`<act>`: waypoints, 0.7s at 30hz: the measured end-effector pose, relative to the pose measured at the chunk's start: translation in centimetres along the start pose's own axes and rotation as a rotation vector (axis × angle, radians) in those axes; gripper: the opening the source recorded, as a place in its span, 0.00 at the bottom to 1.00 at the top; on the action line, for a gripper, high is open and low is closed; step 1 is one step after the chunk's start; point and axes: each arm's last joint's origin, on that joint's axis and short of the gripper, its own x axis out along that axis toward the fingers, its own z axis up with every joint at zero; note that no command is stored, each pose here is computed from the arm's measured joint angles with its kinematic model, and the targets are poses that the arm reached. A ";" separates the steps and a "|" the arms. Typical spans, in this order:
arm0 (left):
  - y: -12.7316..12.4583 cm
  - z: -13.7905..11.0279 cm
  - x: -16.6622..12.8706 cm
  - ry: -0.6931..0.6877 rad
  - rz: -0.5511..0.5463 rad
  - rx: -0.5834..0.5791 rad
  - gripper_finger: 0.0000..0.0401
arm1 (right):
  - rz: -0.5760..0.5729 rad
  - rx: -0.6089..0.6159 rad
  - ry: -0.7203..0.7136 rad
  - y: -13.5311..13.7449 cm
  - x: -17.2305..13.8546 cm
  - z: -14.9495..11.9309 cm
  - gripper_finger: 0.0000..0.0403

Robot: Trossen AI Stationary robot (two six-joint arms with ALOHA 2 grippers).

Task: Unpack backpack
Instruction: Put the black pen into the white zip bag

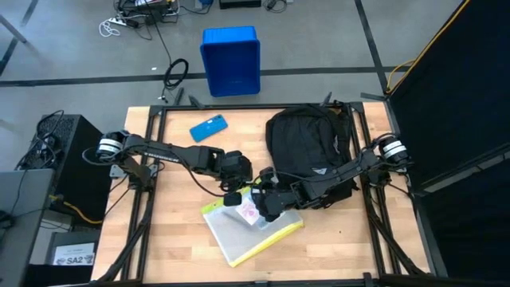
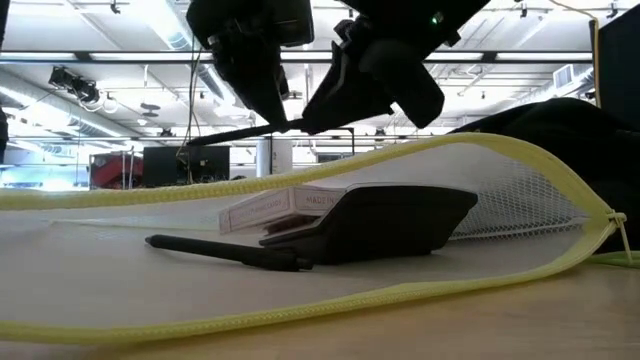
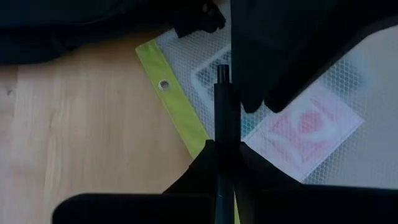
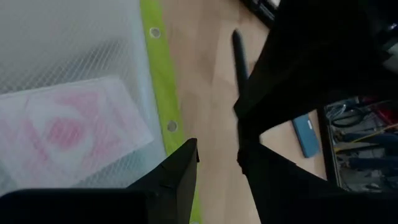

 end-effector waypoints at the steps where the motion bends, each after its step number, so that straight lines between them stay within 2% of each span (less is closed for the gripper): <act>1: 0.0 0.0 0.0 -0.002 -0.002 0.001 0.00 | -0.010 0.003 -0.006 -0.1 0.2 0.1 0.27; 7: 0.0 0.1 0.0 -0.012 -0.012 0.001 0.00 | -0.037 -0.036 -0.006 0.0 0.9 -0.1 0.26; 11: -0.1 0.3 0.0 -0.027 -0.029 0.002 0.00 | -0.051 -0.020 0.000 -0.5 1.3 -0.2 0.25; 15: -0.3 0.5 -0.1 -0.044 -0.070 0.003 0.01 | -0.112 -0.014 0.035 -1.1 1.6 -0.6 0.25; 21: -0.3 0.5 -0.1 -0.050 -0.074 0.004 0.00 | -0.113 0.001 0.043 -1.6 2.0 -0.8 0.25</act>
